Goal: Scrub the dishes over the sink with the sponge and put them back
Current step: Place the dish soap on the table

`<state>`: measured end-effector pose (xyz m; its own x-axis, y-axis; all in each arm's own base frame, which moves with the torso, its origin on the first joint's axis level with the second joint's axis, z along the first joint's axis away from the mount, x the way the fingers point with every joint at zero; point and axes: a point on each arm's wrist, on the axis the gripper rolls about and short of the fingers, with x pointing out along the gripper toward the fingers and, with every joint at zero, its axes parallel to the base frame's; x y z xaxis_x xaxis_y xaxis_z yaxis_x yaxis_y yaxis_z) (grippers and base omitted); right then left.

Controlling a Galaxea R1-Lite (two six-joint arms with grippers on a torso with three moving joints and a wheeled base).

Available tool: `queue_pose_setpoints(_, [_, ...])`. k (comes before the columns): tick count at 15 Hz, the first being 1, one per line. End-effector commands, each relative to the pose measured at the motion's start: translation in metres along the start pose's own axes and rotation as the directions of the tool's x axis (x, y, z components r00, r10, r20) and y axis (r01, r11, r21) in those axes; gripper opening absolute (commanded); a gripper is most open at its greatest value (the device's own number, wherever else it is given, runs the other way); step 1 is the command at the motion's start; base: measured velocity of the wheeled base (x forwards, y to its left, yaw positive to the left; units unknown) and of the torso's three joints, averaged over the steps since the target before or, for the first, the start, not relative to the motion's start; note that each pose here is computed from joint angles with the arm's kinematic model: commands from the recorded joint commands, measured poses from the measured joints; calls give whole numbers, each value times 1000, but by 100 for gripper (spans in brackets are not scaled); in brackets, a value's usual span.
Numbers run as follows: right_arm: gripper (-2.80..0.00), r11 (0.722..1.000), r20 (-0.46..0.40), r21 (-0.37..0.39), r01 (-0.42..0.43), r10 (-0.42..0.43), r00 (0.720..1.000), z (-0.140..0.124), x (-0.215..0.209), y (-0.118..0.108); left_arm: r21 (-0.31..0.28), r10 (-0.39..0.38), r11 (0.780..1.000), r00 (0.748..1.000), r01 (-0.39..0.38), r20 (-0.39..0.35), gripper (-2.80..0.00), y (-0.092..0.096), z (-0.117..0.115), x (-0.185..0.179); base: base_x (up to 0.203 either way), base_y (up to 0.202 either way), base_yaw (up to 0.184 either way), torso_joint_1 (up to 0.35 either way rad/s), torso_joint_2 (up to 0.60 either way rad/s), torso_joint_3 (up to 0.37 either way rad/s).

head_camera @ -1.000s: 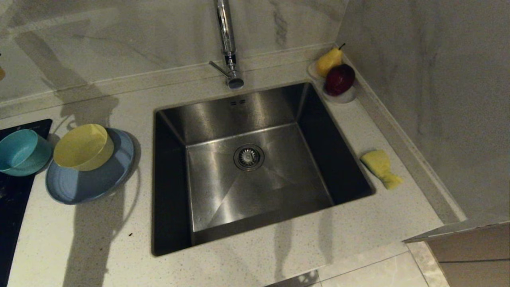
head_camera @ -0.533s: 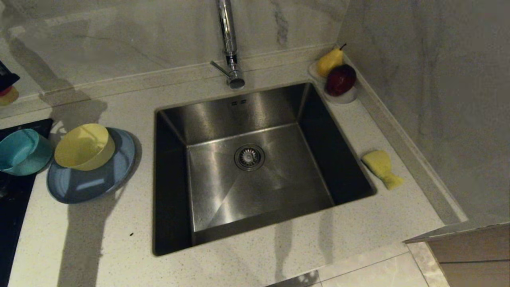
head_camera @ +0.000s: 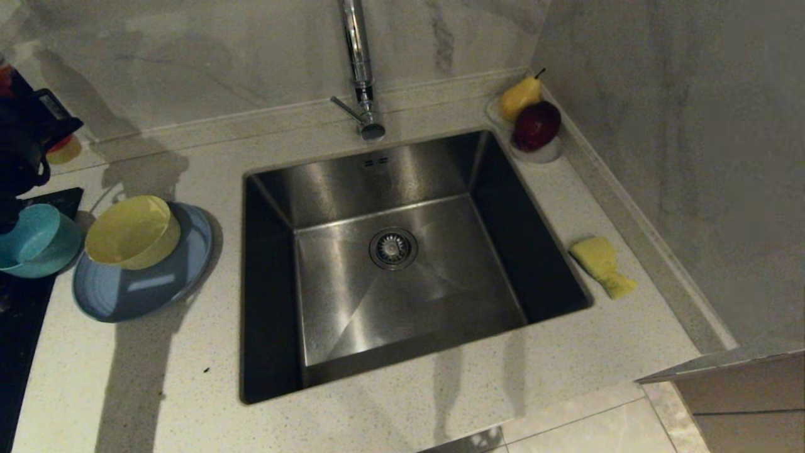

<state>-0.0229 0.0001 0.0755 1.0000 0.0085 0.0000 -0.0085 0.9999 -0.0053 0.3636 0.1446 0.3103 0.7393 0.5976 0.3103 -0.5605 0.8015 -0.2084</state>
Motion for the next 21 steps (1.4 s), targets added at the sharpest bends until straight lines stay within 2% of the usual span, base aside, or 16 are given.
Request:
queue_pose_setpoints(1, [-280, 1000, 0, -1, -1, 1, 1000, 0, 0, 0, -12, -13, 1000, 1000, 13, -15, -280, -17, -11, -1, 0, 0, 0, 0, 0, 0])
queue_pose_setpoints(3, [-280, 1000, 2, -1, -1, 1, 1000, 0, 0, 0, -17, -20, 1000, 999, 19, -31, -280, -30, -22, -2, 0, 0, 0, 0, 0, 0])
queue_pose_setpoints(6, [-280, 1000, 0, -1, -1, 1, 1000, 0, 0, 0, -28, -15, 1000, 1000, 14, -10, -280, -38, -22, 5, 0, 0, 0, 0, 0, 0])
queue_pose_setpoints(10, [-280, 1000, 1, -1, -1, 1, 1000, 0, 0, 0, -36, -8, 999, 1000, 9, 11, -280, -41, -26, 17, 0, 0, 0, 0, 0, 0])
queue_pose_setpoints(17, [-280, 1000, 0, -1, -1, 1, 1000, 0, 0, 0, -20, 31, 999, 999, -32, -29, -280, -42, -61, 26, 0, 0, 0, 0, 0, 0])
queue_pose_setpoints(21, [-280, 1000, 1, -1, -1, 1, 1000, 0, 0, 0, -25, 30, 999, 999, -31, -16, -280, -44, -65, 30, 0, 0, 0, 0, 0, 0])
